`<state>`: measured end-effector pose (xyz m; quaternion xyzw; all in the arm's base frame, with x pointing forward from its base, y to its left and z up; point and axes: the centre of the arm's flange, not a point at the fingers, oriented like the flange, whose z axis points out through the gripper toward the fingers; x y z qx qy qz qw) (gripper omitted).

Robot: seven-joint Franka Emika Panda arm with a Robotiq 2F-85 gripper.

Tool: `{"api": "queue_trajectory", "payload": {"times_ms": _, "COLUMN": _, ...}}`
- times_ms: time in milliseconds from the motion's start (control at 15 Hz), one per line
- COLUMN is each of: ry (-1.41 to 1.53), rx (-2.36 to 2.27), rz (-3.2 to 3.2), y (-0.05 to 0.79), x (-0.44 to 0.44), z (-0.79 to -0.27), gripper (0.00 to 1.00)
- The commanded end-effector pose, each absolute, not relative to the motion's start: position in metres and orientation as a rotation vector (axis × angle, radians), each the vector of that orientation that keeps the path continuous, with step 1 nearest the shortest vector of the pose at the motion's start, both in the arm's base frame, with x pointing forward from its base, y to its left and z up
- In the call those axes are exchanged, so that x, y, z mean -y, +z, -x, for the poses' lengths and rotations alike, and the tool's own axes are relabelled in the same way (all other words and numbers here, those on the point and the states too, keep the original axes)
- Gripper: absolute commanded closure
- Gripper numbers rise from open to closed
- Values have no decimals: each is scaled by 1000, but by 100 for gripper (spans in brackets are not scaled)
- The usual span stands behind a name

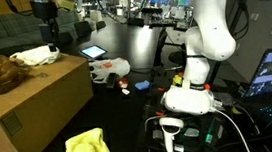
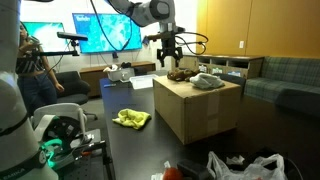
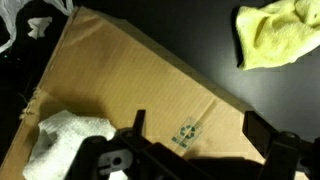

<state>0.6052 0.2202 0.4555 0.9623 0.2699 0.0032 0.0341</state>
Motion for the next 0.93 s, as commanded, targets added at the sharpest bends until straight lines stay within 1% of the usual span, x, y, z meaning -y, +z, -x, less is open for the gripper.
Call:
{"api": "queue_trajectory", "payload": {"times_ms": 0, "ry": -38, "rx": -851, "rz": -2978, "y": 431, "x": -186, "z": -546, "gripper": 0}}
{"api": "queue_trajectory", "payload": {"times_ms": 467, "ry": -130, "rx": -749, "rz": -3074, "y": 363, "x": -154, "z": -482, "gripper": 0}}
{"api": "queue_trajectory", "payload": {"times_ms": 867, "ry": -173, "rx": -707, "rz": -3122, "y": 315, "x": -164, "z": -434, "gripper": 0}}
